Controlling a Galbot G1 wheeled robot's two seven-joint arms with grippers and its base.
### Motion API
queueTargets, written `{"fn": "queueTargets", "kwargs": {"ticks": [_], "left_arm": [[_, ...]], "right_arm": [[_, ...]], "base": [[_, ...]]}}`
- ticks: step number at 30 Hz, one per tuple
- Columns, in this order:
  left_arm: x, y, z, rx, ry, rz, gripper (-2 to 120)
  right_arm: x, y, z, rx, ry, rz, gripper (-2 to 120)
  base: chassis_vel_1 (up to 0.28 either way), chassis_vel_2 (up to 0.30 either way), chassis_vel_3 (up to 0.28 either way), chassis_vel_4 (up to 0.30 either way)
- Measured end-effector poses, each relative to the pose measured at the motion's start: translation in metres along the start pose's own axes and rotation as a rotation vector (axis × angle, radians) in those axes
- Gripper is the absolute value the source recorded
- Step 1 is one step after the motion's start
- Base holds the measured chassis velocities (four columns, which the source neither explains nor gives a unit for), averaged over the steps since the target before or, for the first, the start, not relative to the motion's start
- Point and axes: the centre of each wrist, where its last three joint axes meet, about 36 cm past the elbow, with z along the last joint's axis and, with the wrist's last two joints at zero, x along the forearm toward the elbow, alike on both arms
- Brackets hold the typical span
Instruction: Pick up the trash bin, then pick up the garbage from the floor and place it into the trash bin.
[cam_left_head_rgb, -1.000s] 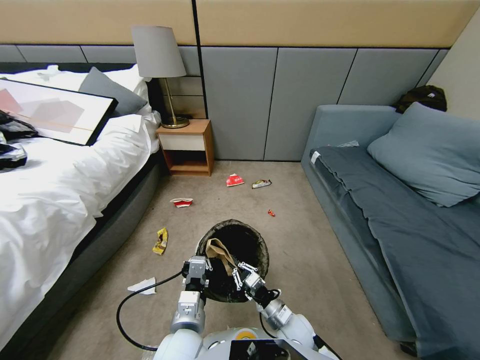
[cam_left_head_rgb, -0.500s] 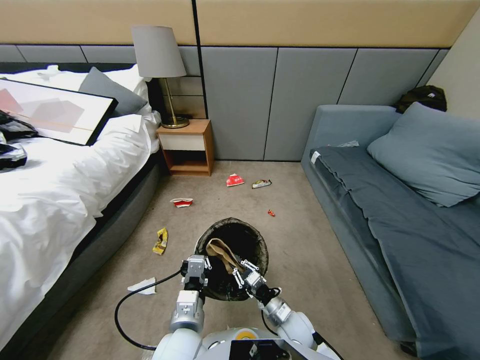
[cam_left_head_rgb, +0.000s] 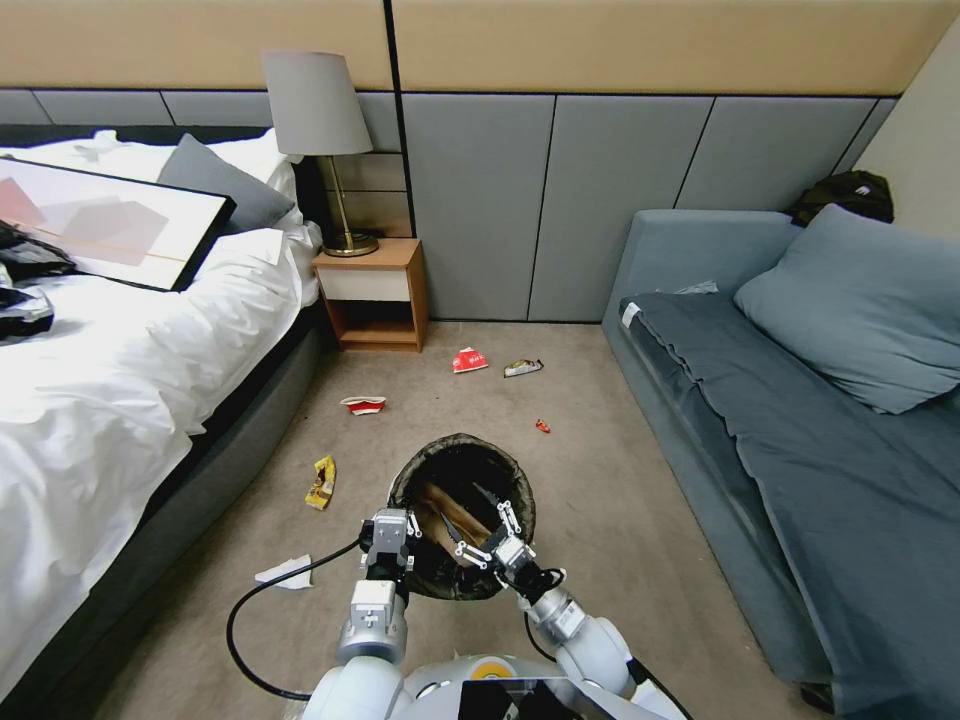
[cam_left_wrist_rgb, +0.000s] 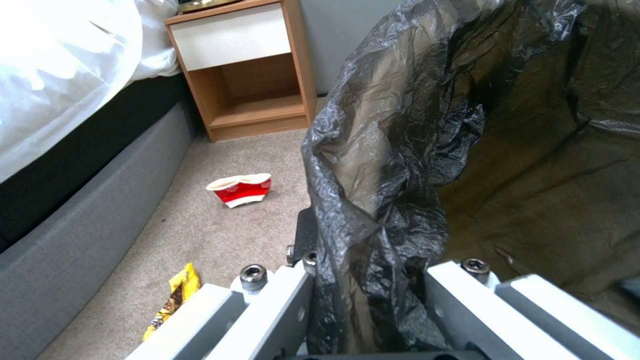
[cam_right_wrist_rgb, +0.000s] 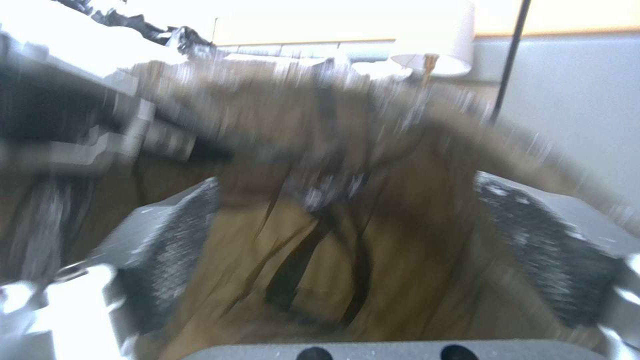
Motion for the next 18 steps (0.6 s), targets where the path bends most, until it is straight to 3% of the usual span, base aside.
{"fn": "queueTargets", "kwargs": {"ticks": [6, 10, 11, 14, 18], "left_arm": [[-0.001, 0.0, 0.001, -0.001, 0.0, 0.001, 1], [-0.002, 0.0, 0.002, -0.003, 0.001, 0.003, 1], [-0.002, 0.0, 0.002, -0.003, 0.001, 0.003, 1], [-0.002, 0.001, 0.002, -0.004, 0.001, 0.002, 1], [-0.003, 0.003, 0.002, -0.003, -0.002, 0.003, 1]], "right_arm": [[0.001, -0.011, -0.031, 0.044, -0.054, 0.128, 100], [0.007, -0.024, -0.063, 0.09, -0.105, 0.318, 100], [0.007, -0.024, -0.063, 0.09, -0.105, 0.318, 100], [0.02, -0.023, -0.078, 0.095, -0.123, 0.464, 100], [0.036, -0.024, -0.073, 0.128, -0.119, 0.55, 100]], "base": [[0.0, 0.0, 0.0, 0.0], [0.0, 0.0, 0.0, 0.0], [0.0, 0.0, 0.0, 0.0], [0.0, 0.0, 0.0, 0.0], [0.0, 0.0, 0.0, 0.0]]}}
